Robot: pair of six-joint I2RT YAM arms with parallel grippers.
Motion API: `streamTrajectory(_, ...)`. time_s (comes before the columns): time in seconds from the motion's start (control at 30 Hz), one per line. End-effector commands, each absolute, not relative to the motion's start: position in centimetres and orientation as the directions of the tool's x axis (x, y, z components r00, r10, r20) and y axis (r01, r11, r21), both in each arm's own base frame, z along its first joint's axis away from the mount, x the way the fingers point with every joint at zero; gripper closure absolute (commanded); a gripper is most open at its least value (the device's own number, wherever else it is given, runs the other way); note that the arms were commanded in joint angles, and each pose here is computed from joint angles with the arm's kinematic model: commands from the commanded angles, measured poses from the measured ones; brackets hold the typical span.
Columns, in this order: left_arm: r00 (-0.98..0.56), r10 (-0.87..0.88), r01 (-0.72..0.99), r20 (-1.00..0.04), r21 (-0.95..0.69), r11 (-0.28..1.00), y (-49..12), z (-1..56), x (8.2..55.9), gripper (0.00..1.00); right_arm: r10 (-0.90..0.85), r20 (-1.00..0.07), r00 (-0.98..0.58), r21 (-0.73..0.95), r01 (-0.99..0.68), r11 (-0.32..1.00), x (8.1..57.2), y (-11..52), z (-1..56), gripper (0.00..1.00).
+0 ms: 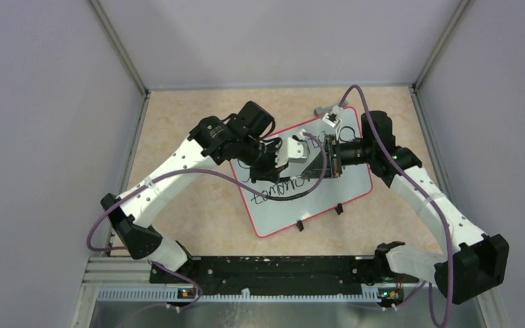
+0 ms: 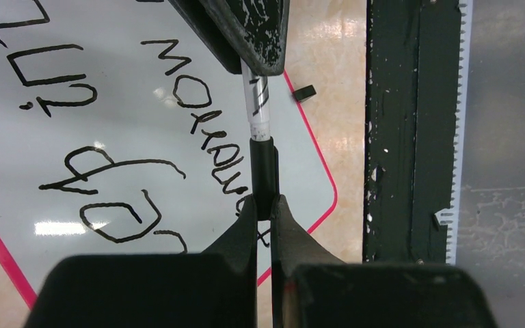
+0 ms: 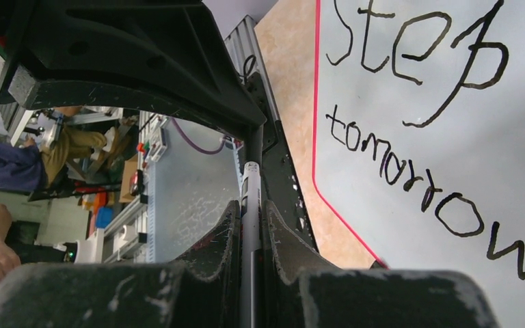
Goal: Write a sentence on the whiteboard
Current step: Insert the whiteboard marker without the cap into the pen cap, then pass from the right arm to the left
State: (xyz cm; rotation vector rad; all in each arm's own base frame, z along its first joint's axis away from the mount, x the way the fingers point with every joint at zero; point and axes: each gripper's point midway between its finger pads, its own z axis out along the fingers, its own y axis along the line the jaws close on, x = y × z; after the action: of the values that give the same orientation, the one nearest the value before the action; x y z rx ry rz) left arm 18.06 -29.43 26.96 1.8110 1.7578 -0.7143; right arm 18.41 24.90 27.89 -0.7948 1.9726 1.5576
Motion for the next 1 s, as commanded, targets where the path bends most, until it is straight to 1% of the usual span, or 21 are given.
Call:
streamTrajectory(0.0, 0.017, 0.634, 0.999, -0.773, -0.013, -0.042, -32.2, 29.7, 18.1, 1.00, -0.106, -0.767, -0.633, 0.613, -0.772, 0.167, 19.6, 25.6, 29.2, 1.00)
streamTrajectory(0.17, -0.018, 0.584, 0.999, -0.811, -0.042, -0.028, -34.6, 30.9, 19.2, 1.00, -0.099, -0.764, -0.638, 0.620, -0.768, 0.161, 19.9, 26.2, 28.4, 1.00)
streamTrajectory(0.33, -0.037, 0.527, 0.997, -0.849, -0.069, -0.041, -36.5, 32.4, 19.5, 1.00, -0.100, -0.755, -0.648, 0.634, -0.761, 0.138, 19.9, 26.5, 28.0, 1.00)
streamTrajectory(0.4, -0.063, 0.516, 0.998, -0.855, -0.065, 0.013, -36.4, 32.8, 20.2, 1.00, -0.096, -0.759, -0.644, 0.631, -0.764, 0.134, 19.8, 26.4, 28.3, 1.00)
streamTrajectory(0.47, -0.066, 0.491, 0.998, -0.868, -0.058, 0.030, -35.9, 33.5, 20.8, 0.97, -0.080, -0.762, -0.643, 0.630, -0.764, 0.141, 20.2, 26.0, 28.7, 1.00)
streamTrajectory(0.53, -0.070, 0.459, 0.997, -0.886, -0.069, 0.017, -35.2, 34.3, 20.8, 0.93, -0.056, -0.763, -0.644, 0.633, -0.761, 0.139, 20.7, 25.4, 29.2, 1.00)
streamTrajectory(0.57, -0.077, 0.437, 0.997, -0.896, -0.081, 0.009, -34.8, 34.7, 20.7, 0.90, -0.045, -0.763, -0.645, 0.634, -0.761, 0.138, 20.8, 25.2, 29.6, 1.00)
streamTrajectory(0.73, -0.139, 0.268, 0.988, -0.953, -0.151, -0.025, -32.2, 38.6, 21.5, 0.49, -0.007, -0.759, -0.651, 0.646, -0.755, 0.115, 21.2, 25.0, 30.9, 1.00)
streamTrajectory(0.77, -0.152, 0.232, 0.986, -0.961, -0.165, -0.037, -31.5, 39.3, 21.7, 0.42, 0.005, -0.765, -0.645, 0.641, -0.760, 0.107, 21.3, 24.9, 31.4, 1.00)
streamTrajectory(0.8, -0.160, 0.208, 0.984, -0.965, -0.172, -0.040, -30.8, 39.8, 21.8, 0.37, 0.014, -0.768, -0.640, 0.638, -0.763, 0.104, 21.5, 24.7, 31.9, 1.00)
streamTrajectory(0.97, -0.153, 0.219, 0.987, -0.964, -0.158, -0.006, -29.3, 39.0, 21.4, 0.28, 0.017, -0.785, -0.619, 0.618, -0.782, 0.084, 21.1, 24.4, 33.5, 1.00)
